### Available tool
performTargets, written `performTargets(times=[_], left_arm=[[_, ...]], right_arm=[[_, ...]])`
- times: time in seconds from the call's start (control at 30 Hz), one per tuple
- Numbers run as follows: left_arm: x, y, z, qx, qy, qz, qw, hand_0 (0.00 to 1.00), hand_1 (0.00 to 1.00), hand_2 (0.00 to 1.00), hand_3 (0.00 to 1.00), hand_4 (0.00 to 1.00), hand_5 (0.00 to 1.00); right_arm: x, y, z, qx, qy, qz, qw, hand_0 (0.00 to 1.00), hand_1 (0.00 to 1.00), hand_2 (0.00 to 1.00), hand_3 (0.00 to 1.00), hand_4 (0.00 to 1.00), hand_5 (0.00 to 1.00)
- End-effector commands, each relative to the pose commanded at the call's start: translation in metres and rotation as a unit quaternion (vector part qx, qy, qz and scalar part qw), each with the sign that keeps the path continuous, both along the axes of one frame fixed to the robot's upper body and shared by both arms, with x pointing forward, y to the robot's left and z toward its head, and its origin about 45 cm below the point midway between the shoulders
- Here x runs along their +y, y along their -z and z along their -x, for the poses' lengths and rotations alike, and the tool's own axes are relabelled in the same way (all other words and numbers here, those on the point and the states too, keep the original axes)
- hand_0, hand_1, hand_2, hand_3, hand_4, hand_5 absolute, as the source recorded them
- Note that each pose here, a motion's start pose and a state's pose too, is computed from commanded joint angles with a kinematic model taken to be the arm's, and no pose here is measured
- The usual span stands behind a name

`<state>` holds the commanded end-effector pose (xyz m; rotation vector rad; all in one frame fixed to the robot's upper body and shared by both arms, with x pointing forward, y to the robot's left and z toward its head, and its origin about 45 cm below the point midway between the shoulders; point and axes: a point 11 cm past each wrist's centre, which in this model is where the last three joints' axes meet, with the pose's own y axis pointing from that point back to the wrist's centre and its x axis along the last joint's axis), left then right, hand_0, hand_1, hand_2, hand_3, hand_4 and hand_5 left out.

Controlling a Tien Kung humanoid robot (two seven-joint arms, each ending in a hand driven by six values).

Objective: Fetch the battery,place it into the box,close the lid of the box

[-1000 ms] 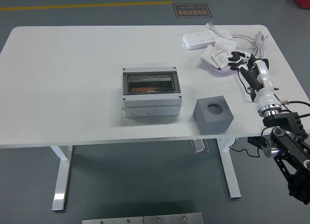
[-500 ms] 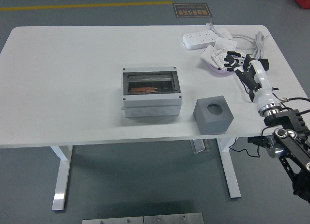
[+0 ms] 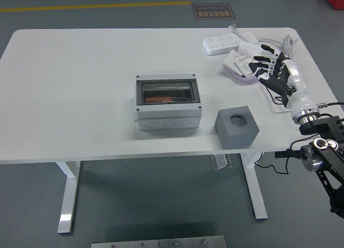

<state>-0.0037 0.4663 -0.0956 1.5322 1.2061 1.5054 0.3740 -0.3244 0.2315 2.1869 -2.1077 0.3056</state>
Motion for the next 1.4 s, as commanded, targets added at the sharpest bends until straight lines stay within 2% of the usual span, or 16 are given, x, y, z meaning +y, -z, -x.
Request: performTargets(times=[0.03, 0.2, 0.23, 0.6, 0.63, 0.8, 0.83, 1.0, 1.03, 1.2, 1.23, 1.4], left_arm=[[0.0, 0.0, 0.0002, 0.0, 0.0, 0.0, 1.0, 0.616, 0.781, 0.743, 0.772, 0.87, 0.339], [0.0, 0.0, 0.0012, 0.001, -0.001, 0.0, 1.0, 0.616, 0.781, 0.743, 0.772, 0.87, 0.339], [0.0, 0.0, 0.0014, 0.001, -0.001, 0.0, 1.0, 0.616, 0.781, 0.743, 0.772, 0.869, 0.337], [0.0, 0.0, 0.0021, 0.002, -0.002, 0.001, 1.0, 0.616, 0.781, 0.743, 0.772, 0.868, 0.334], [0.0, 0.0, 0.0021, 0.002, -0.002, 0.001, 1.0, 0.616, 0.781, 0.744, 0.774, 0.865, 0.329], [0.0, 0.0, 0.0027, 0.002, -0.002, 0.001, 1.0, 0.616, 0.781, 0.744, 0.774, 0.865, 0.329], [0.0, 0.0, 0.0028, 0.002, -0.002, 0.001, 1.0, 0.622, 0.781, 0.744, 0.773, 0.865, 0.327], [0.0, 0.0, 0.0031, 0.003, -0.002, 0.001, 1.0, 0.622, 0.781, 0.744, 0.773, 0.865, 0.327], [0.0, 0.0, 0.0031, 0.003, -0.001, 0.001, 1.0, 0.623, 0.782, 0.744, 0.774, 0.865, 0.325], [0.0, 0.0, 0.0032, 0.003, -0.001, 0.001, 1.0, 0.623, 0.782, 0.744, 0.774, 0.865, 0.325], [0.0, 0.0, 0.0033, 0.003, -0.001, 0.001, 1.0, 0.633, 0.782, 0.744, 0.776, 0.865, 0.325], [0.0, 0.0, 0.0048, 0.005, -0.002, 0.001, 1.0, 0.633, 0.782, 0.744, 0.776, 0.865, 0.325]], right_arm=[[-0.001, 0.0, 0.0, 0.0, 0.001, -0.001, 1.0, 0.749, 0.779, 0.818, 0.985, 0.672, 0.047], [-0.002, -0.001, 0.0, -0.001, 0.002, -0.003, 1.0, 0.749, 0.779, 0.818, 0.985, 0.672, 0.047], [-0.002, -0.002, 0.0, -0.002, 0.002, -0.004, 1.0, 0.809, 0.813, 0.834, 0.994, 0.675, 0.041], [-0.003, -0.011, 0.001, -0.028, 0.012, -0.029, 0.999, 0.82, 0.813, 0.838, 0.998, 0.659, 0.025], [-0.004, -0.011, 0.002, -0.029, 0.013, -0.03, 0.999, 0.808, 0.787, 0.799, 0.914, 0.654, 0.025], [-0.005, -0.012, 0.002, -0.031, 0.013, -0.033, 0.999, 0.808, 0.787, 0.799, 0.914, 0.654, 0.025], [-0.005, -0.013, 0.002, -0.032, 0.013, -0.032, 0.999, 0.795, 0.759, 0.746, 0.834, 0.691, 0.049], [-0.004, -0.013, 0.003, -0.022, 0.004, -0.018, 1.0, 0.795, 0.759, 0.746, 0.834, 0.691, 0.049], [-0.003, -0.012, 0.003, -0.018, 0.0, -0.012, 1.0, 0.809, 0.768, 0.747, 0.823, 0.775, 0.146], [0.002, -0.011, 0.004, -0.002, -0.021, 0.014, 1.0, 0.809, 0.768, 0.747, 0.823, 0.775, 0.146], [0.002, -0.011, 0.004, 0.0, -0.024, 0.019, 1.0, 0.89, 0.818, 0.838, 0.9, 0.945, 0.277], [0.005, -0.012, 0.005, 0.003, -0.033, 0.033, 0.999, 0.89, 0.818, 0.838, 0.9, 0.945, 0.277]])
